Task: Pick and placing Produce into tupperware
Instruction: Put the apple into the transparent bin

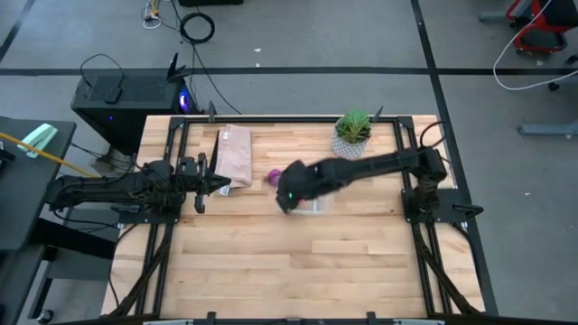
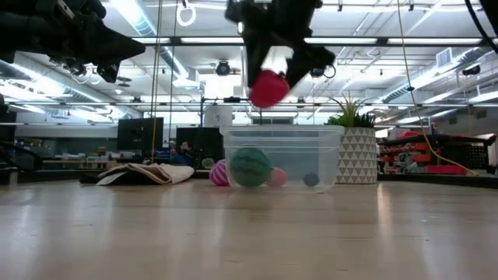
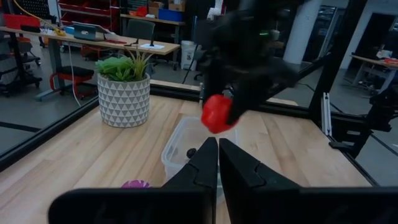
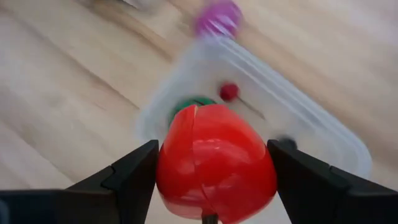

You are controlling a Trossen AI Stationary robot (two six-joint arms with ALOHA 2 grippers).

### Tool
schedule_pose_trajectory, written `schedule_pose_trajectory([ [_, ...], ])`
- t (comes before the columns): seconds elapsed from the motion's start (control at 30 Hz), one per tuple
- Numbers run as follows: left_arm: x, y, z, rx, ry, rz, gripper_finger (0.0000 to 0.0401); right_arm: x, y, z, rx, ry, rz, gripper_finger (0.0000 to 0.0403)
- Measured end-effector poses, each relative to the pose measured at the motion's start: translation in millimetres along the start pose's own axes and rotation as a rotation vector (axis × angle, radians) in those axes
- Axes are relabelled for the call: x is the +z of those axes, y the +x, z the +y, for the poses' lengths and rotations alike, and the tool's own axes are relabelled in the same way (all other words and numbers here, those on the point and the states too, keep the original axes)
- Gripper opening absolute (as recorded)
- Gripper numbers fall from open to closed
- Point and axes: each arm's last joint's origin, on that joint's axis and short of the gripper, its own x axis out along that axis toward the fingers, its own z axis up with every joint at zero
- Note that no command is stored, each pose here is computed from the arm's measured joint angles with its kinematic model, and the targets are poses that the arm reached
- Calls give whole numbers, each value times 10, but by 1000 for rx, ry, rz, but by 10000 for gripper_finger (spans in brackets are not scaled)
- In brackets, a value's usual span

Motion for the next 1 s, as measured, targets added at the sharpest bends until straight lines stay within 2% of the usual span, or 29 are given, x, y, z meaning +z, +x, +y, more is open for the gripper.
schedule_pose_trajectory([
  [0.1, 0, 0, 0, 0, 0, 0, 24, 142, 59, -162, -8, 136, 129, 291],
  [0.2, 0, 0, 0, 0, 0, 0, 21, 247, 91, -257, -7, 237, 181, 290],
  [0.37, -1, 0, 0, -1, 1, 1, 14, 360, 118, -353, 54, 386, 334, 292],
  [0.6, -2, 0, 0, 0, 1, 1, 22, 344, 131, -377, 61, 464, 424, 291],
  [0.8, -2, 0, 0, 0, 2, 1, 21, 228, 292, -449, -9, 496, 458, 293],
  [1.0, -2, 0, 0, 0, 3, 1, 12, 175, 435, -466, 0, 521, 455, 292],
])
